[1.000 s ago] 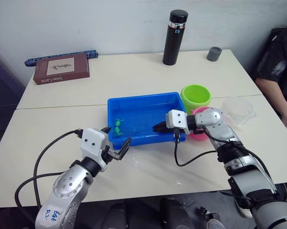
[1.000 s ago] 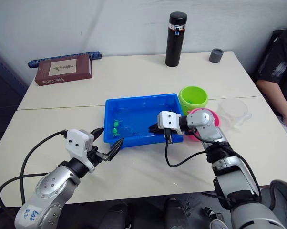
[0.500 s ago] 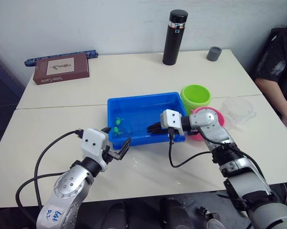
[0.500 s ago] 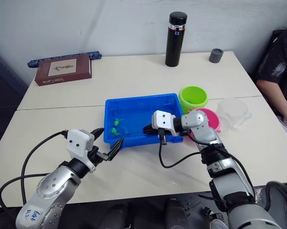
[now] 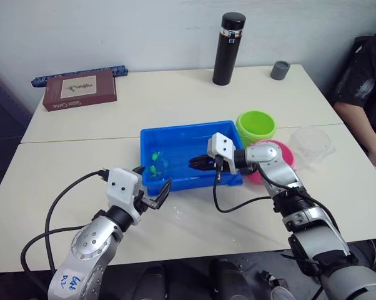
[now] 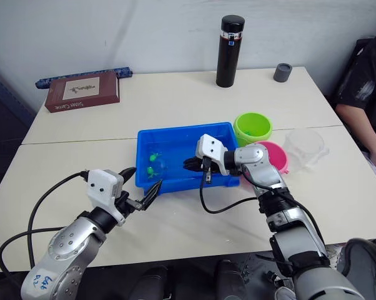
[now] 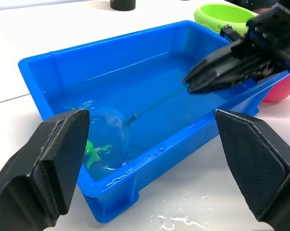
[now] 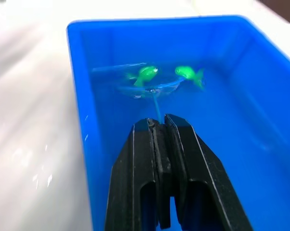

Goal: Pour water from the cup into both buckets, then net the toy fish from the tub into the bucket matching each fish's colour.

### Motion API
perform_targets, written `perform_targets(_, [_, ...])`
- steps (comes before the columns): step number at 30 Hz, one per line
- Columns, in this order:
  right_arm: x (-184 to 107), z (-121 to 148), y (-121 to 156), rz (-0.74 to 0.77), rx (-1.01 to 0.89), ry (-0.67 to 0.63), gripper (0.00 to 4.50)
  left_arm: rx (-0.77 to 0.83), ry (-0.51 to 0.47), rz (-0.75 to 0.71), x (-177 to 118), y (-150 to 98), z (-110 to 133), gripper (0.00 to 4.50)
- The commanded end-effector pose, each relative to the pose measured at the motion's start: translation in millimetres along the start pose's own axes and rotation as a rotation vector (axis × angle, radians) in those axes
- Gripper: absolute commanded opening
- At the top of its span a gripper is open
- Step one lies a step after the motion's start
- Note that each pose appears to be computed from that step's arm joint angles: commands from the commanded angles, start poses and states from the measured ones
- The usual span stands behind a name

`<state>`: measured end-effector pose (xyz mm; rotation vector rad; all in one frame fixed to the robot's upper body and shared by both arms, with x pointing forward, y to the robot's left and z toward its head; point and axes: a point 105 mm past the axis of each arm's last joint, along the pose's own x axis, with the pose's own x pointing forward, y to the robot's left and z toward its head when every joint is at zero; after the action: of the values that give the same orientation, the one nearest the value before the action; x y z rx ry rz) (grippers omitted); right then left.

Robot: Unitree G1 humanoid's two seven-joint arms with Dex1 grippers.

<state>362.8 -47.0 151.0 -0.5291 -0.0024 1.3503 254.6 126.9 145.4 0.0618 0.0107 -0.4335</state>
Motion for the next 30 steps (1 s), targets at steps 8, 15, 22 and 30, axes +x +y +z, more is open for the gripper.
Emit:
perform_targets(8, [-17,30,-2,-0.026,0.017,-0.076,0.0,0.016,-0.047,-0.022,-1,-3,11,4.46])
perform_targets(15, [-31,25,2,-0.052,0.057,-0.057,0.0,0.018,-0.044,-0.034,0,-2,10,4.46])
perform_targets(22, [-50,11,-3,-0.12,0.065,-0.009,0.0,0.032,-0.045,-0.056,2,-2,11,4.46])
perform_targets(30, [-84,5,-15,-0.266,0.084,0.023,0.0,0.075,-0.062,-0.105,10,5,18,4.46])
